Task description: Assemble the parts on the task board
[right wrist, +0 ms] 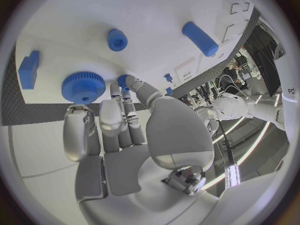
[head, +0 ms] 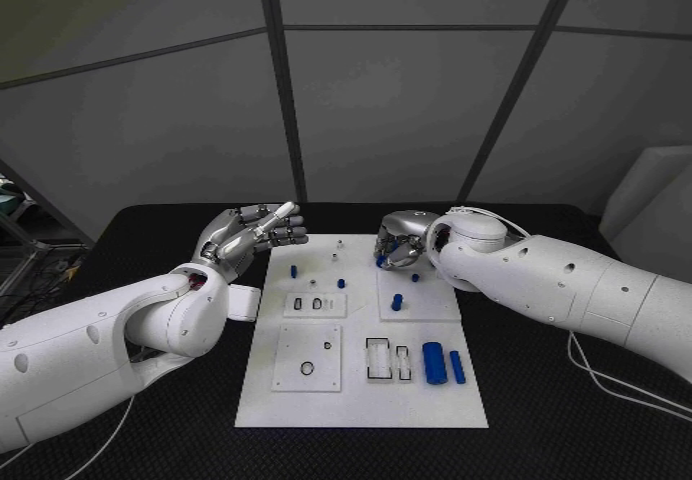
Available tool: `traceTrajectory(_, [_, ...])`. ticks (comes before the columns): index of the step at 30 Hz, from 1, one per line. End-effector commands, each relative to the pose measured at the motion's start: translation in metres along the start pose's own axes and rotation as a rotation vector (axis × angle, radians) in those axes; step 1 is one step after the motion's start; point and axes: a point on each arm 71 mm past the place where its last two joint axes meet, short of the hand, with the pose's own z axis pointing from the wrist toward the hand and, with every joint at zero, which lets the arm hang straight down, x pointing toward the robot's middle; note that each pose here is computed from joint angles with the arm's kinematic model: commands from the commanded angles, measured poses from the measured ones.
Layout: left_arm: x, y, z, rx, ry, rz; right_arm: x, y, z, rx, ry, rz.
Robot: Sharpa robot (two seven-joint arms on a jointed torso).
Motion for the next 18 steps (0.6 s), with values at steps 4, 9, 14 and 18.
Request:
traceTrajectory(4, [0.001,-0.0017,0.0004,0.007,0.018,0.001,-0.008,0.003,-0.004,-0.03,-0.102,0.003])
traceTrajectory(9, [-0.0008,-0.0019,0.0002,0.006,0.015,0.003,-0.015,0.009,-0.006,-0.054,-0.185,0.027])
traceTrajectory(14, [-0.0008,-0.0017,0.0007,0.005,0.016,0.002,-0.019,0.018,0.003,-0.064,-0.238,0.041])
traceTrajectory(18, [0.0004,-0.0015,0.0014,0.005,0.019,0.0,-0.02,0.024,0.013,-0.066,-0.257,0.045])
